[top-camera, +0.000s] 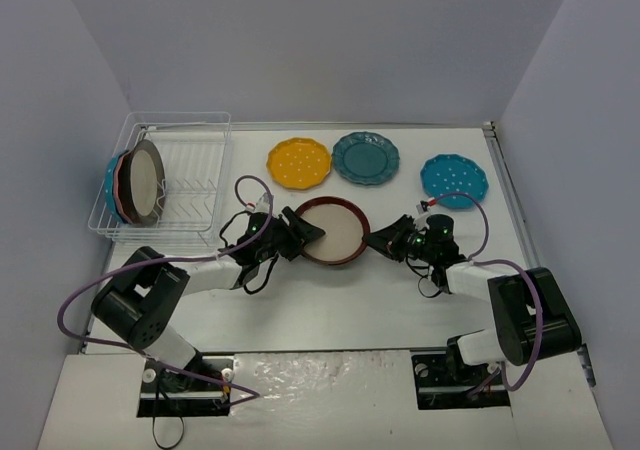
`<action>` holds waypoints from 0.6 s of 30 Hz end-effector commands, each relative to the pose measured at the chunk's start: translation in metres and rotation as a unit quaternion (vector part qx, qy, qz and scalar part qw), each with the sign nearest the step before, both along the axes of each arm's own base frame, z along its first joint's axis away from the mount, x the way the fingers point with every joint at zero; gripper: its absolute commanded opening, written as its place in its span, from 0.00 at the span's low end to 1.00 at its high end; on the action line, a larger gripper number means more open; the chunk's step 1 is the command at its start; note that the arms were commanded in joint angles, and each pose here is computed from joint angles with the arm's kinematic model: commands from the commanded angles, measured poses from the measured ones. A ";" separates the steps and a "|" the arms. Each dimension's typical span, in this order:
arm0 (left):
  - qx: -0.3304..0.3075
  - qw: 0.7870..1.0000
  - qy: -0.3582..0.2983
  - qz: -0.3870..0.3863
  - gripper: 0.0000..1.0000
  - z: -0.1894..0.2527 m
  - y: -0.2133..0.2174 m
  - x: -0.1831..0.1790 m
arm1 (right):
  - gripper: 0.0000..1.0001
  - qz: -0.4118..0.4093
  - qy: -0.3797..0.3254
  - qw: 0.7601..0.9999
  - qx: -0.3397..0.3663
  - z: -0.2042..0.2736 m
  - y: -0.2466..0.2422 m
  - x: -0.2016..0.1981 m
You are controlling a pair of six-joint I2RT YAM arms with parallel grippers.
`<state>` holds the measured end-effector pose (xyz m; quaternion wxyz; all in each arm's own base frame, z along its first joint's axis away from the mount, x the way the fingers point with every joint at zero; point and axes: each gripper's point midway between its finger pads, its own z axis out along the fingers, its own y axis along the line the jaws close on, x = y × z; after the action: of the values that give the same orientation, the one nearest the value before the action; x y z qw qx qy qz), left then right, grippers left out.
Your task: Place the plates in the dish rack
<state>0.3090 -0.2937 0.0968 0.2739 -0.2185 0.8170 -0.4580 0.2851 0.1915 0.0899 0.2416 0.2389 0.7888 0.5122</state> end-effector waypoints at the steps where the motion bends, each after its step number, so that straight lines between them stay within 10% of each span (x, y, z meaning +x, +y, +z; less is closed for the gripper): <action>1: -0.063 0.996 -0.066 0.004 0.40 0.049 -0.012 0.012 | 0.00 0.033 -0.123 0.990 0.056 0.070 0.012 0.012; 7: -0.064 0.994 -0.085 0.006 0.10 0.065 -0.007 0.008 | 0.00 0.027 -0.119 0.992 0.034 0.060 0.008 0.011; 13: -0.045 0.992 -0.117 0.008 0.00 0.087 0.002 0.004 | 0.02 0.028 -0.123 0.992 -0.005 0.052 0.004 0.011; 18: -0.012 0.988 -0.152 -0.003 0.00 0.109 0.006 0.004 | 0.55 0.026 -0.139 0.989 -0.048 0.057 -0.003 0.013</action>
<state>0.2998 -0.2876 0.1377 0.3103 -0.2007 0.7968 -0.4780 0.2741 0.1908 0.0923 0.2487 0.2060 0.8007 0.5047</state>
